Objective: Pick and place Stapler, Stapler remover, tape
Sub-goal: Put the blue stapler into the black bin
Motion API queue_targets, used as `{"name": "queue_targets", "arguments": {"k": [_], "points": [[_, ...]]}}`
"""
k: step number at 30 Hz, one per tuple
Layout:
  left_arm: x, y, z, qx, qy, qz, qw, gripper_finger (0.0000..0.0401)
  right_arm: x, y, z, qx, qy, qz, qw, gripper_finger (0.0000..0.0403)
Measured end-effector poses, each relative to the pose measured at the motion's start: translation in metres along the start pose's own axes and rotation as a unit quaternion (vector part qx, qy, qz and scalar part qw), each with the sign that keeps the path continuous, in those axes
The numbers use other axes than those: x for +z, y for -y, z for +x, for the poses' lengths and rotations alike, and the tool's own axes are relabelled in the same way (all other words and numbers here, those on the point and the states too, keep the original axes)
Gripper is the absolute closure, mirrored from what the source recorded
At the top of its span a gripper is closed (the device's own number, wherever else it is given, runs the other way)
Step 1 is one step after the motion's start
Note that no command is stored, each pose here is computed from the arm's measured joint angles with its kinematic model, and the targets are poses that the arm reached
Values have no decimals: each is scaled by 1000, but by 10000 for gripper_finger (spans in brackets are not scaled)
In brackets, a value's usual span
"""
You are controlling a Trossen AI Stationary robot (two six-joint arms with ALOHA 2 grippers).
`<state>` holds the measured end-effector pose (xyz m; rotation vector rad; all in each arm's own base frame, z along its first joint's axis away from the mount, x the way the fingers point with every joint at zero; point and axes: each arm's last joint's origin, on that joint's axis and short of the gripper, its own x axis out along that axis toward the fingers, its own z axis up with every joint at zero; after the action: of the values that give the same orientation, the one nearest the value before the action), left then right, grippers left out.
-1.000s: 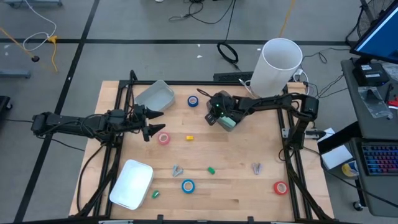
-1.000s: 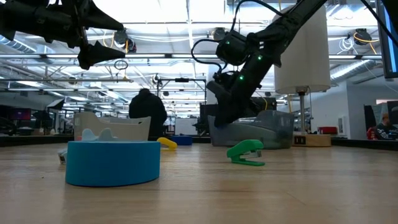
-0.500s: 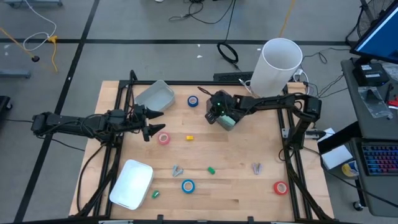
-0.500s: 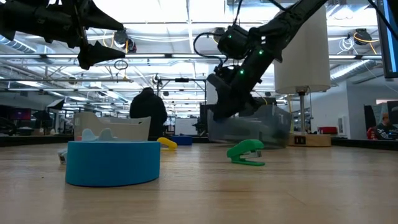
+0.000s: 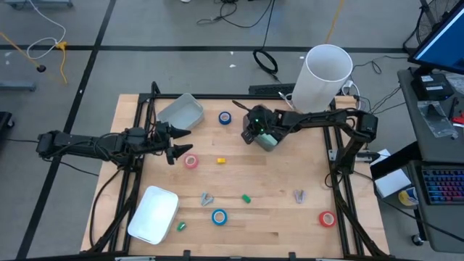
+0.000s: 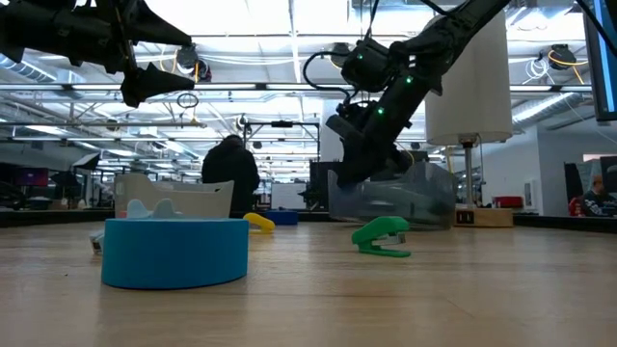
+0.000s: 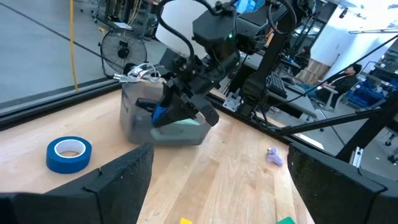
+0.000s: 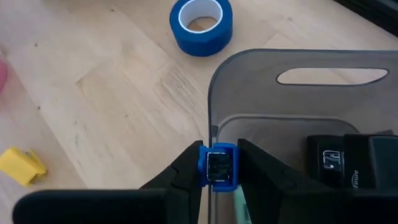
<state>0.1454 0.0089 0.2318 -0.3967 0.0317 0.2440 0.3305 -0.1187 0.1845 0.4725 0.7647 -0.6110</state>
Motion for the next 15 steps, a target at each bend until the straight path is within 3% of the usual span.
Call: {"name": "queue_targets", "arguments": {"k": [15], "points": [[0, 0, 0, 0, 1, -2, 1000, 36, 1, 1, 0, 2, 2, -4, 1000, 308]]}}
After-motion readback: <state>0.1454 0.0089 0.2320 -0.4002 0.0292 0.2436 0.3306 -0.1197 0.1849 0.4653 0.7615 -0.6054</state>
